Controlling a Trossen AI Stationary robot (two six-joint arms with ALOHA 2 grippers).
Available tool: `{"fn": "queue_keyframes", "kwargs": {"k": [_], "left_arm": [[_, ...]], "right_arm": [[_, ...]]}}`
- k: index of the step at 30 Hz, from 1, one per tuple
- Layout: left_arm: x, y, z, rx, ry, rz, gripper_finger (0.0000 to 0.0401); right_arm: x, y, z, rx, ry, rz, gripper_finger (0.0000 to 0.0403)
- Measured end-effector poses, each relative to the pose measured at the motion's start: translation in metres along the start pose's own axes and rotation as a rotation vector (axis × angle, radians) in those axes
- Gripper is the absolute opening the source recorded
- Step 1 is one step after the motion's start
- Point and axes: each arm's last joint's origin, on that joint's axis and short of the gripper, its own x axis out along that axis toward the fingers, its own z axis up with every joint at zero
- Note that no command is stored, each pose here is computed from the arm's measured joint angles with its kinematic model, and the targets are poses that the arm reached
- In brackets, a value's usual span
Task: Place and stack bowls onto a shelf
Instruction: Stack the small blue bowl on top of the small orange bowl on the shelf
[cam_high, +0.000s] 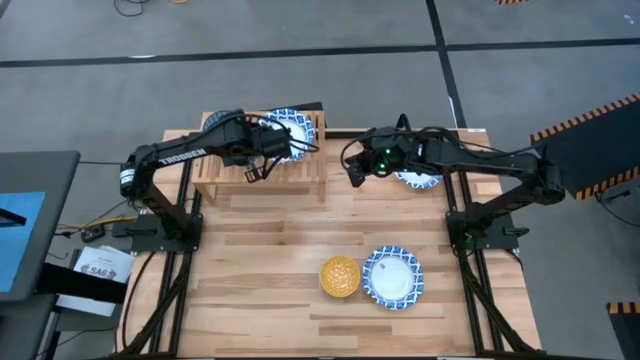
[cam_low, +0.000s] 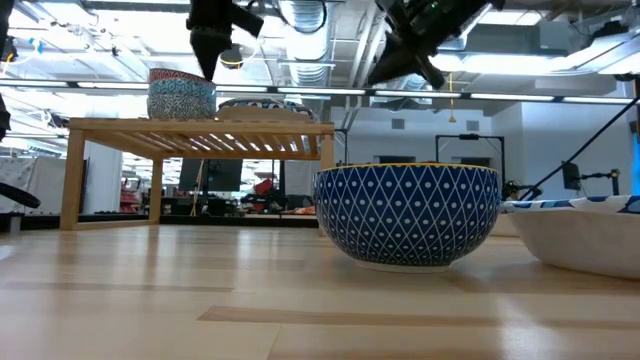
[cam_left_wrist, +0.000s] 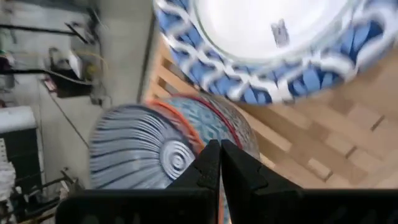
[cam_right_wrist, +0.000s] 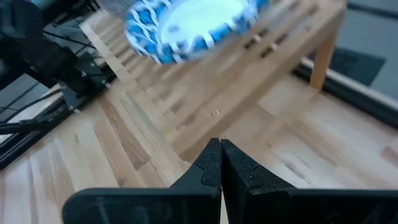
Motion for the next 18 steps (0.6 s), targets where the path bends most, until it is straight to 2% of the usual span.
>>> {"fn": "queue_keyframes", "kwargs": {"k": [4, 7, 13, 16, 18], "left_arm": [[-0.02, 0.016, 0.0, -0.075, -0.091, 0.093, 0.0], [-0.039, 0.042, -0.014, -0.257, -0.174, 0.167, 0.0], [-0.073, 0.091, -0.08, -0.729, -0.384, 0.155, 0.0], [-0.08, 0.1, -0.121, -0.922, -0.494, 0.181, 0.0], [-0.076, 0.098, -0.142, -1.026, -0.541, 0.17, 0.0]], "right_arm": [[-0.006, 0.004, 0.012, -0.039, -0.04, 0.015, 0.0021], [-0.008, 0.006, 0.017, -0.052, -0.057, 0.022, 0.0021], [-0.01, 0.007, 0.018, -0.079, -0.057, 0.031, 0.0021], [-0.01, 0.007, 0.018, -0.1, -0.05, 0.045, 0.0021], [-0.01, 0.007, 0.018, -0.102, -0.05, 0.047, 0.0021]]}}
